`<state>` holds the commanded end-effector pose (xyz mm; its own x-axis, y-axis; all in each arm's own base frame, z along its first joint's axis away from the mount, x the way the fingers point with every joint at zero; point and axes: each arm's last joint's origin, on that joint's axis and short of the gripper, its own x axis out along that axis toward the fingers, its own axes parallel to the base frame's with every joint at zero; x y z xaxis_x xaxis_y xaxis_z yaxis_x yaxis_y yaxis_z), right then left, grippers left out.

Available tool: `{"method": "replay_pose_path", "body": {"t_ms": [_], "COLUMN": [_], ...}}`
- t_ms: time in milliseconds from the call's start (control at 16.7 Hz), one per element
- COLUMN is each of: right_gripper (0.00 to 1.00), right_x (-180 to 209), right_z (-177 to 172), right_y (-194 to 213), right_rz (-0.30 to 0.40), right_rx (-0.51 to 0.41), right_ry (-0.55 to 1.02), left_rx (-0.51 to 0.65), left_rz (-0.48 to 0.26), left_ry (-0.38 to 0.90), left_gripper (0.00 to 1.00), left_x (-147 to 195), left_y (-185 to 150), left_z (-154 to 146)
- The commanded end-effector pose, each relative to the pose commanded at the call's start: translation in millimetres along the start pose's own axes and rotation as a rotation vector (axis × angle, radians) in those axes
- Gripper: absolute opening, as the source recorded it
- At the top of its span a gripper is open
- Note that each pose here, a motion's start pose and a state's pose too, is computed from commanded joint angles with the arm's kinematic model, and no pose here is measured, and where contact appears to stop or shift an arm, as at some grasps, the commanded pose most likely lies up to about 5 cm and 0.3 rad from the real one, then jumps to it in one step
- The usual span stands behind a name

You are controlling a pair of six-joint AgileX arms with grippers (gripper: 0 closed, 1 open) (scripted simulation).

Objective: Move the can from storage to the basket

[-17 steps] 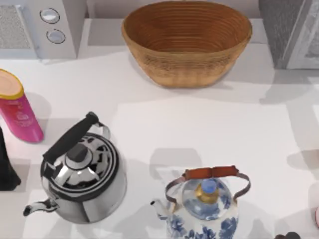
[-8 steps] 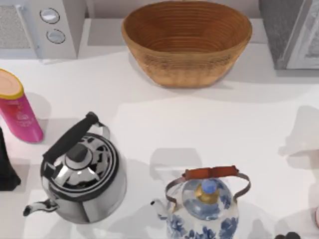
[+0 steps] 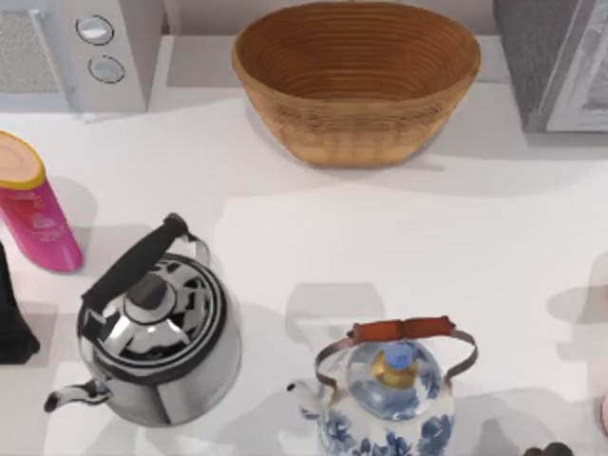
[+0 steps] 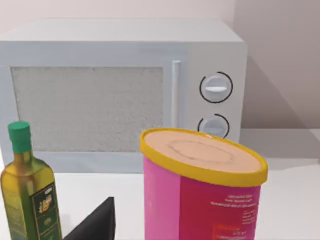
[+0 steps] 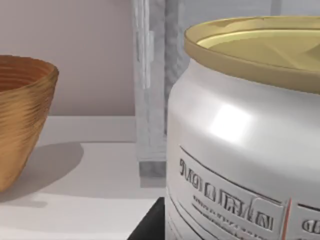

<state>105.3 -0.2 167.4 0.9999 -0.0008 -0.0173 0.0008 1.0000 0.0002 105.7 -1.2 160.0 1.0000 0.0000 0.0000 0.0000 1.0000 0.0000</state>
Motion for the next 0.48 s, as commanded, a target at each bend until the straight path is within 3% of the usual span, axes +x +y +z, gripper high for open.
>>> {"method": "replay_pose_path", "body": {"t_ms": [480], "right_gripper": [0.0], "right_x": [1.4], "right_z": [-10.3], "right_y": [-0.7], "right_rz": [0.003], "right_rx": [0.002], "right_ry": [-0.001], "left_rx": [0.0], "left_rz": [0.0], "left_ry": [0.0], "left_gripper": [1.0], "left_x": [0.0], "left_y": [0.0], "left_z": [0.0]}}
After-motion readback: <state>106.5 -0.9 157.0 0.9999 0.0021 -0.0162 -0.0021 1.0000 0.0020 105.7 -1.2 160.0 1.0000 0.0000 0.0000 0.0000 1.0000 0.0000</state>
